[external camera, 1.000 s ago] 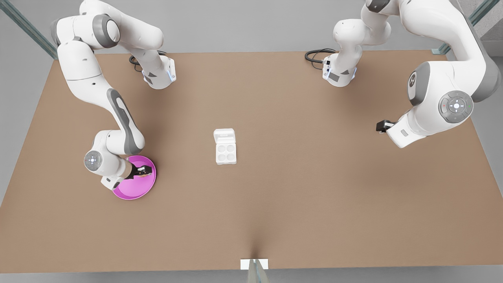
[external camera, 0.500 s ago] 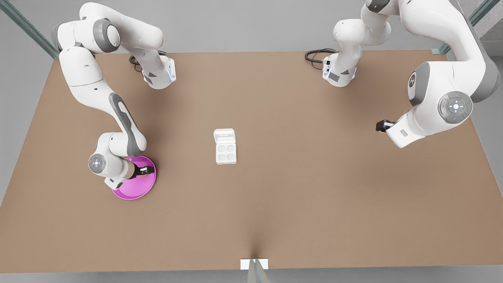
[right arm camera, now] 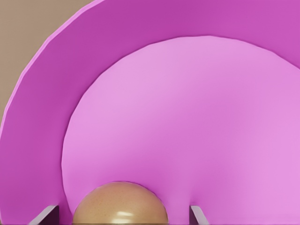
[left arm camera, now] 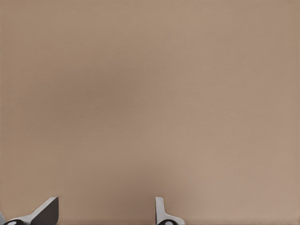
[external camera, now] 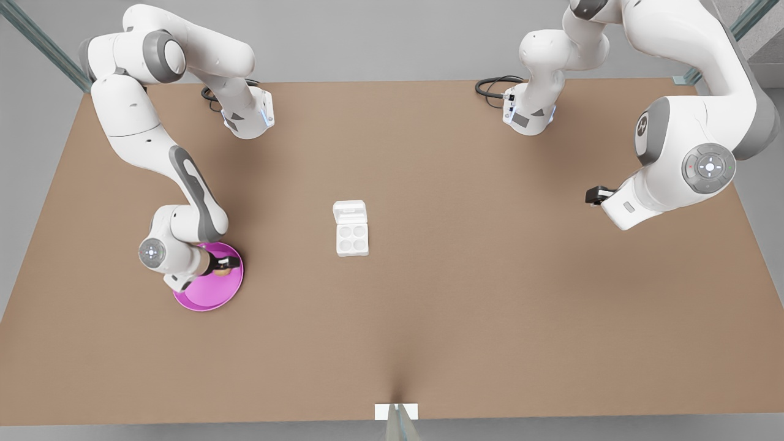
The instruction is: Pack egg into the box and close the box lid
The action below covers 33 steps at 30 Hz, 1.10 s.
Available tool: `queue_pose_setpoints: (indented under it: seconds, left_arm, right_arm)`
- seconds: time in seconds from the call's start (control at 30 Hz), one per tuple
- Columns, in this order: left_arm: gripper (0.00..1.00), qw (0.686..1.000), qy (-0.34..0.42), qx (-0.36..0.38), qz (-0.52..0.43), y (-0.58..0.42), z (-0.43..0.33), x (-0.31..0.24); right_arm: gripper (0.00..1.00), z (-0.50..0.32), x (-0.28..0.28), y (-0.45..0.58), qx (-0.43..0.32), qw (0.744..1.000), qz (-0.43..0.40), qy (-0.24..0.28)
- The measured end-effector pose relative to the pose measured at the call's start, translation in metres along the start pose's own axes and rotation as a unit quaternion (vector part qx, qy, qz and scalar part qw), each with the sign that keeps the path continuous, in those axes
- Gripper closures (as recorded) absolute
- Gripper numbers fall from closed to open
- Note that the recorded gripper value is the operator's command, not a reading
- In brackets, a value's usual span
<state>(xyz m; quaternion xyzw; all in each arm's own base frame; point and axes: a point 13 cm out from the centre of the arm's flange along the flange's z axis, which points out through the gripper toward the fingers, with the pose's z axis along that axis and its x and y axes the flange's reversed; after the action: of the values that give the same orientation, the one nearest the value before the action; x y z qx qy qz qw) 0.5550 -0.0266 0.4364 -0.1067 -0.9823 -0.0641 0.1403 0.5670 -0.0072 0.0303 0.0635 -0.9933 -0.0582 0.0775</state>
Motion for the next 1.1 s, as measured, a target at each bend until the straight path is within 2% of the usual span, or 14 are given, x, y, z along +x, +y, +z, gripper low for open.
queue_pose_setpoints:
  seconds: [0.13, 0.17, 0.23, 0.3, 0.33, 0.43, 0.83, 1.1]
  left_arm:
    - [0.00, 1.000, 0.002, 0.000, 0.000, 0.000, 0.001, 0.001]
    - [0.00, 1.000, 0.003, 0.000, 0.000, 0.000, 0.001, 0.001]
    - [0.00, 1.000, 0.003, 0.000, 0.000, 0.000, 0.001, 0.001]
    - [0.00, 1.000, 0.004, 0.000, 0.000, 0.000, 0.001, 0.001]
    - [0.00, 1.000, 0.004, 0.000, 0.000, 0.000, 0.001, 0.001]
    - [0.00, 1.000, 0.004, 0.000, 0.000, 0.000, 0.001, 0.001]
    - [0.00, 1.000, 0.003, 0.000, 0.001, -0.001, 0.000, 0.002]
    - [0.00, 1.000, 0.003, 0.000, 0.002, -0.003, 0.000, 0.001]
  right_arm:
    - [0.00, 0.001, 0.001, 0.001, 0.000, 1.000, 0.001, -0.001]
    - [0.08, 0.001, 0.000, 0.001, 0.000, 1.000, 0.001, -0.002]
    - [0.08, 0.001, 0.000, 0.001, 0.000, 1.000, 0.002, -0.003]
    - [0.16, 0.001, -0.001, 0.001, 0.000, 1.000, 0.002, -0.003]
    - [0.30, 0.001, -0.001, 0.001, -0.001, 1.000, 0.003, -0.003]
    - [0.34, 0.001, -0.001, 0.002, -0.002, 1.000, 0.002, -0.004]
    - [0.35, -0.029, -0.017, 0.007, 0.007, 1.000, -0.006, -0.025]
    - [0.35, -0.073, -0.060, 0.052, 0.014, 0.997, -0.036, -0.064]
